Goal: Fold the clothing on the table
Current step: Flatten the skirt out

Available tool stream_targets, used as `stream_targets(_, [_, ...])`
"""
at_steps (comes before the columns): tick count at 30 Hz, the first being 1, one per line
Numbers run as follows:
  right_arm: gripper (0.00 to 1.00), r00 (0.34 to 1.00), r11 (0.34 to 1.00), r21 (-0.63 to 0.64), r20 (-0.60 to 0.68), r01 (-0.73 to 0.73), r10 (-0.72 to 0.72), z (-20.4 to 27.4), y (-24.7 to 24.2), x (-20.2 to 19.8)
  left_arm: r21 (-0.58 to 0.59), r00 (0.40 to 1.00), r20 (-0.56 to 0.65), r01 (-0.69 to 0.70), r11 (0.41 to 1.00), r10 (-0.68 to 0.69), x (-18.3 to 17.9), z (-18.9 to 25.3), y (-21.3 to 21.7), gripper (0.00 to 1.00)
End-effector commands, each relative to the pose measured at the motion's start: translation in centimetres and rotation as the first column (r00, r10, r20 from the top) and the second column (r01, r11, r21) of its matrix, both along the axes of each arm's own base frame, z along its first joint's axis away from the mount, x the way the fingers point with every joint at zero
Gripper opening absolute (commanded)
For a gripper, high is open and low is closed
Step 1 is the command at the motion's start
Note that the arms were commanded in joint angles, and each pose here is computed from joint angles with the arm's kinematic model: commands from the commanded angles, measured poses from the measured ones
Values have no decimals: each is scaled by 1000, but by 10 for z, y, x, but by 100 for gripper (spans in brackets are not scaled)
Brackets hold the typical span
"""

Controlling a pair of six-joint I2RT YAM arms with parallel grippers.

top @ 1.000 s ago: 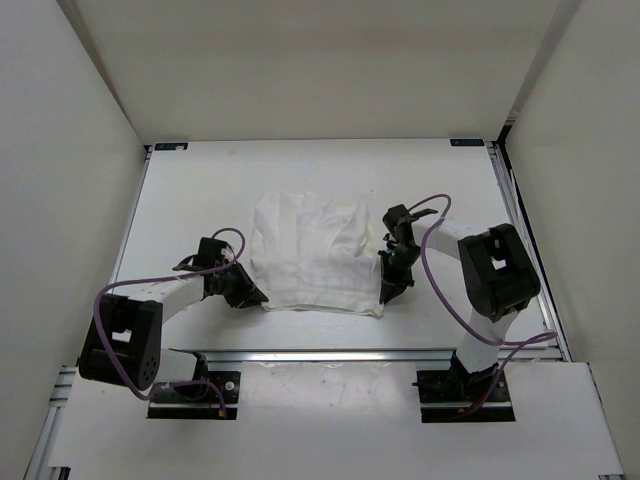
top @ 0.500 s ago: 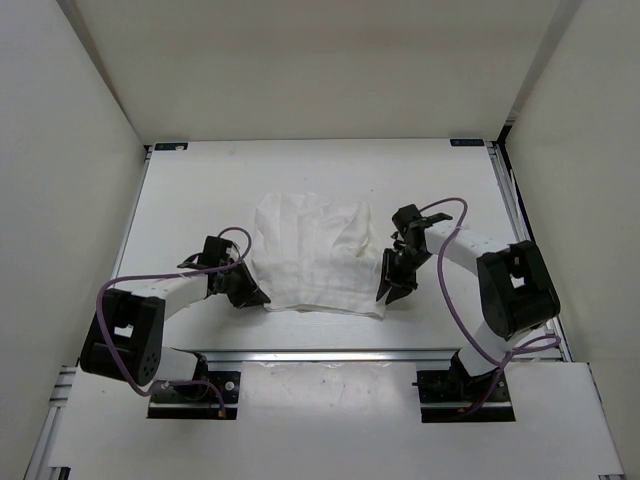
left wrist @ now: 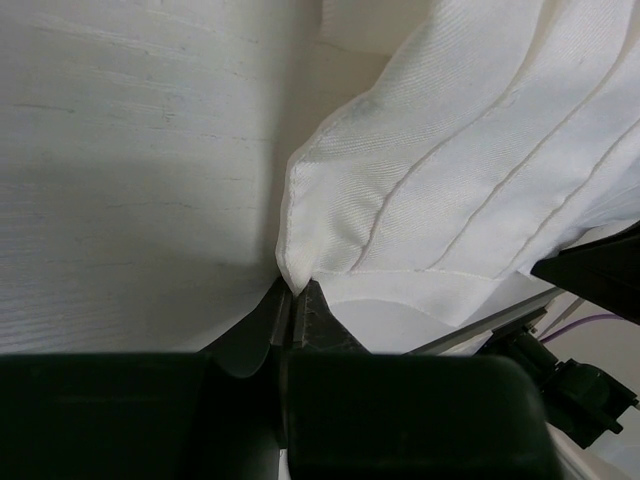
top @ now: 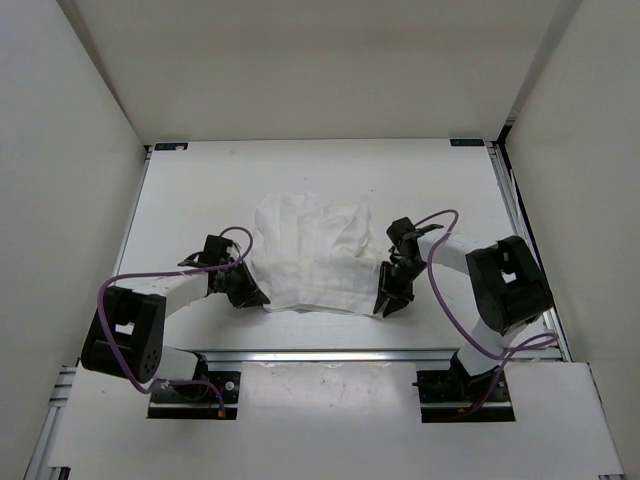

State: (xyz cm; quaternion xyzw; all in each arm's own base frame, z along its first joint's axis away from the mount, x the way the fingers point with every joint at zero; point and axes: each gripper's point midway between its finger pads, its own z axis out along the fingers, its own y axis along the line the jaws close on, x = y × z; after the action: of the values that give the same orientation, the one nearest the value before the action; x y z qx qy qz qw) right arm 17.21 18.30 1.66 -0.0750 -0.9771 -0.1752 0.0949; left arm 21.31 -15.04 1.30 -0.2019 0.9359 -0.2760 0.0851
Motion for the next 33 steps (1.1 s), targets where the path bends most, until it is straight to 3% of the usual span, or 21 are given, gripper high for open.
stream_targets(1, [37,1000,1000,-28,1,-2,2,-17,2,2,14,1000,0,13,1000,-13,0,-1,3,0])
stream_targets(4, [35,1000,997,-73,1,-22,22,-27,-2,0,19,1000,7,9,1000,-9,3,0,6,0])
stream_targets(6, [28,1000,995,-99,4,-31,31,-29,-7,-3,22,1000,6,20,1000,-20,0,0,6,0])
stream_targets(8, [4,999,992,-126,26,-32,35,-28,-13,-1,20,1000,10,12,1000,-12,1,2,7,0])
stream_targets(9, [0,998,988,-150,35,-38,44,-26,-18,-1,20,1000,8,10,1000,-10,1,0,8,0])
stream_targets(13, [0,992,979,-202,121,-14,39,-2,-33,16,4,999,48,24,1000,-24,14,15,9,0])
stream_targets(15, [0,987,979,-203,160,14,19,17,-42,27,-18,989,130,68,997,-66,31,38,4,0])
stream_targets(18, [0,951,995,-82,308,58,-31,63,-41,67,-92,949,285,169,981,-136,67,88,-11,0])
stream_targets(20, [0,894,996,-8,442,89,-76,106,-46,116,-95,890,428,220,971,-160,106,138,-25,0])
stream_targets(23, [0,847,994,7,524,105,-93,140,-55,171,-101,853,499,234,967,-154,157,177,-38,0])
stream_targets(24, [0,809,995,-7,584,96,-74,163,-57,201,-110,831,539,231,967,-137,185,203,-44,0])
stream_targets(26, [0,675,997,-5,736,80,-51,237,-56,255,-124,722,684,254,959,-102,228,288,-54,0])
stream_targets(27, [0,669,996,-32,743,85,-33,243,-57,266,-139,715,692,264,954,-97,237,300,-57,0])
stream_targets(28, [0,575,996,-27,818,79,-24,288,-54,280,-125,642,762,274,953,-85,249,339,-58,0])
stream_targets(29, [0,525,995,-2,850,99,-50,309,-58,288,-113,585,808,267,957,-68,253,370,-53,0])
stream_targets(31, [0,433,996,56,897,75,-83,340,-53,291,-116,534,844,259,959,-42,245,398,-39,0])
stream_targets(32, [0,386,998,37,921,55,-56,350,-51,285,-120,546,836,269,956,-49,241,390,-35,0])
stream_targets(33, [0,331,999,28,943,33,-37,368,-43,272,-119,520,853,284,951,-48,234,399,-28,0])
